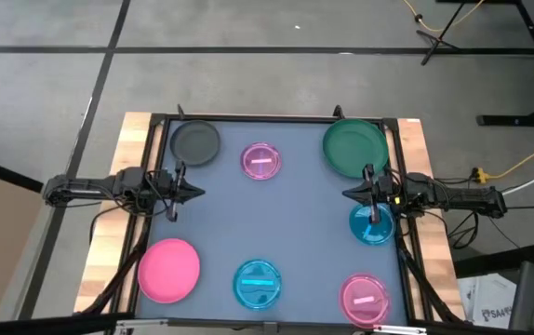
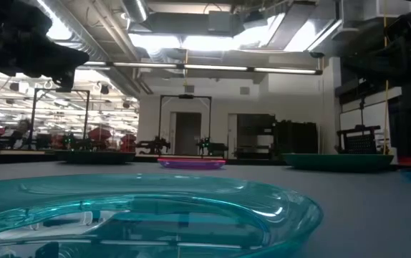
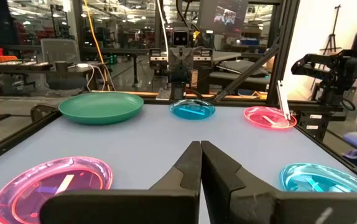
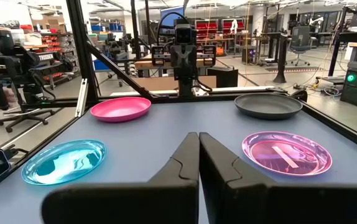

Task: Stack plastic plates

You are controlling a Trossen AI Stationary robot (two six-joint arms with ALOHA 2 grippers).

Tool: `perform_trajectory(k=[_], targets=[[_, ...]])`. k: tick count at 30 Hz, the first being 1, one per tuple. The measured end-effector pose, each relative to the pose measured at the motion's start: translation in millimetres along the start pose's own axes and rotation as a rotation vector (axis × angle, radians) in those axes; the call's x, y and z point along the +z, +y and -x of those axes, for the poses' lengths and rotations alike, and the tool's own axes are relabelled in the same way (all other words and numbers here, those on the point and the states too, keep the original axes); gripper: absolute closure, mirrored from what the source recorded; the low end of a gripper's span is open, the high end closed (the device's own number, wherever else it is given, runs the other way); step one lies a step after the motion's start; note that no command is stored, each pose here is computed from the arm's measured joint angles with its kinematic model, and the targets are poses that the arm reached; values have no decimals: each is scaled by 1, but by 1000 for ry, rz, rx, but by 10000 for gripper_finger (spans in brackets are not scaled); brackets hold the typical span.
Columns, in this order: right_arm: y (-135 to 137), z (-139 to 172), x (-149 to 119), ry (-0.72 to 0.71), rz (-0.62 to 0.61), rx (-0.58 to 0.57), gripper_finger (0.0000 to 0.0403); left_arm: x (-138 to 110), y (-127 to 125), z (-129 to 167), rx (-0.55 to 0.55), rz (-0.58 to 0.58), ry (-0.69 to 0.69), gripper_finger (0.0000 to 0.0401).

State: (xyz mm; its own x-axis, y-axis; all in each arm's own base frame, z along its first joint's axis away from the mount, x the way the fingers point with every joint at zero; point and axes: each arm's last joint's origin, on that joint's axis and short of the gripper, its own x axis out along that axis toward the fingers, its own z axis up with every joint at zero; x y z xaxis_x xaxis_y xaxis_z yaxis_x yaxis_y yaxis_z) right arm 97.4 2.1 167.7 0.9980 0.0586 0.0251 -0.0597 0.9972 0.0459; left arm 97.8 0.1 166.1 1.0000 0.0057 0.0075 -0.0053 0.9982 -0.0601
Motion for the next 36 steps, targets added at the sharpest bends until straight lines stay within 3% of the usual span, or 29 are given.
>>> perform_trajectory(k=[6,13,18,22,30,36], targets=[[0,0,1,-5,0,1,403,3,0,0,9,-2,-30,401],[0,0,4,-43,2,0,403,23,0,3,49,-28,-243,401],[-3,1,14,-152,-1,-122,403,34,2,6,130,-21,-365,401],[-6,2,16,-173,-12,-241,403,34,5,6,242,2,-363,401],[-11,-4,8,-82,-9,-403,403,46,9,-5,295,-19,-338,401],[-14,-9,11,-12,3,-481,403,64,16,-32,350,-43,-220,401]])
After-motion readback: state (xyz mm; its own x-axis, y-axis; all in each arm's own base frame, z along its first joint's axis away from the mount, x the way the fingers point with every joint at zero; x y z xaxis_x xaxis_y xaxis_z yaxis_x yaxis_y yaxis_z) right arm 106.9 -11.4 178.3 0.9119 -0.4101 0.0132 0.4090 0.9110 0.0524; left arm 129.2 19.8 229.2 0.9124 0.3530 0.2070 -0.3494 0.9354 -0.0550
